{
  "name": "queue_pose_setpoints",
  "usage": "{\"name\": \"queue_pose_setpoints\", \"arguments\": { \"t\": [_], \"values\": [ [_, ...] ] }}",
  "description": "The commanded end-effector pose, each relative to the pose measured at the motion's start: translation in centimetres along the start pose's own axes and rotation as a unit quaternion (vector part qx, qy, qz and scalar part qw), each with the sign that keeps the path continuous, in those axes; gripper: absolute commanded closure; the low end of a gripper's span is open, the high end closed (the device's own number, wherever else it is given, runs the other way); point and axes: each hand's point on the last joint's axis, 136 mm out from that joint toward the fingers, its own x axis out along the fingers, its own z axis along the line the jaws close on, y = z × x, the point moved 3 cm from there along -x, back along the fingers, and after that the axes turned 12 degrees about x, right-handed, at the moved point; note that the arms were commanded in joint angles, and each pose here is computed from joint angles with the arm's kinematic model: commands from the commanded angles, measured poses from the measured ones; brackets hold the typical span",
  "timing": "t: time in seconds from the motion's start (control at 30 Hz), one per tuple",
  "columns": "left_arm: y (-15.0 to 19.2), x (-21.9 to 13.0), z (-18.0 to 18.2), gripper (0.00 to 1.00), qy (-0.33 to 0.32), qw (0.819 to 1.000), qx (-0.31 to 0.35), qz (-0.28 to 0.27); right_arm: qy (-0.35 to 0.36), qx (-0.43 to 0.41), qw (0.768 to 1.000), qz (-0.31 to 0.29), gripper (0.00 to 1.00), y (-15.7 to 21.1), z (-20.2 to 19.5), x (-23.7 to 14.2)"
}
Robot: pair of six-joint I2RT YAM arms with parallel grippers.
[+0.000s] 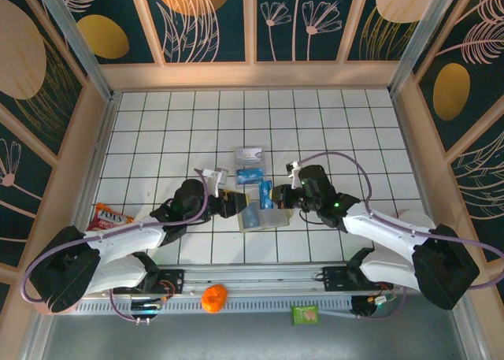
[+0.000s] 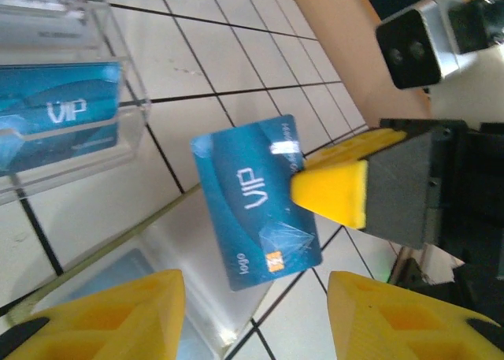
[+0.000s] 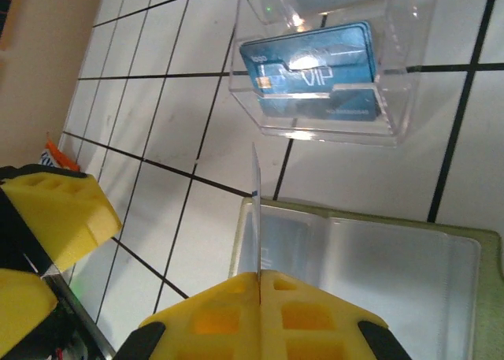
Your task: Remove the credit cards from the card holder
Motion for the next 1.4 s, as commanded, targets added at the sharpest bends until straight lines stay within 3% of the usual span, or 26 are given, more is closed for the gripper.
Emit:
{"name": "queue_pose_setpoints", "arguments": {
  "t": [0.0,0.3,0.47,0.67,0.87,1.03,1.37],
  "values": [
    [-1.2,-0.7,-1.4,0.49,0.039,0.998,0.034,-0.030,-0.035,-0.017,0.999,-0.012,1.00,-1.1,1.8,0.1],
    [-1.3,-1.0,-1.5,0.37,0.075,0.996,0.035,-0.045,-0.056,-0.002,0.998,-0.030,1.00,-0.5,1.4,-1.0],
    [-1.5,-1.7,-2.5,0.36,0.135,0.988,0.015,-0.069,-0.096,-0.012,0.995,-0.038,1.00,-0.7,2.8,-2.0],
    [-1.3,-2.5,-2.8,0.37,0.145,0.986,0.028,-0.079,-0.161,-0.023,0.986,-0.041,1.00,-1.0,4.9,-2.8],
    [-1.9,-3.8,-3.9,0.43,0.197,0.974,0.031,-0.110,-0.226,-0.026,0.973,-0.032,1.00,-0.4,6.2,-3.3],
    [-2.0,-3.6,-3.6,0.50,0.196,0.974,0.028,-0.110,-0.273,-0.031,0.961,-0.018,1.00,0.2,7.4,-3.8],
    [-2.2,-3.9,-3.7,0.64,0.202,0.972,0.016,-0.116,-0.291,-0.044,0.956,-0.010,1.00,0.7,8.4,-3.8]
  ]
}}
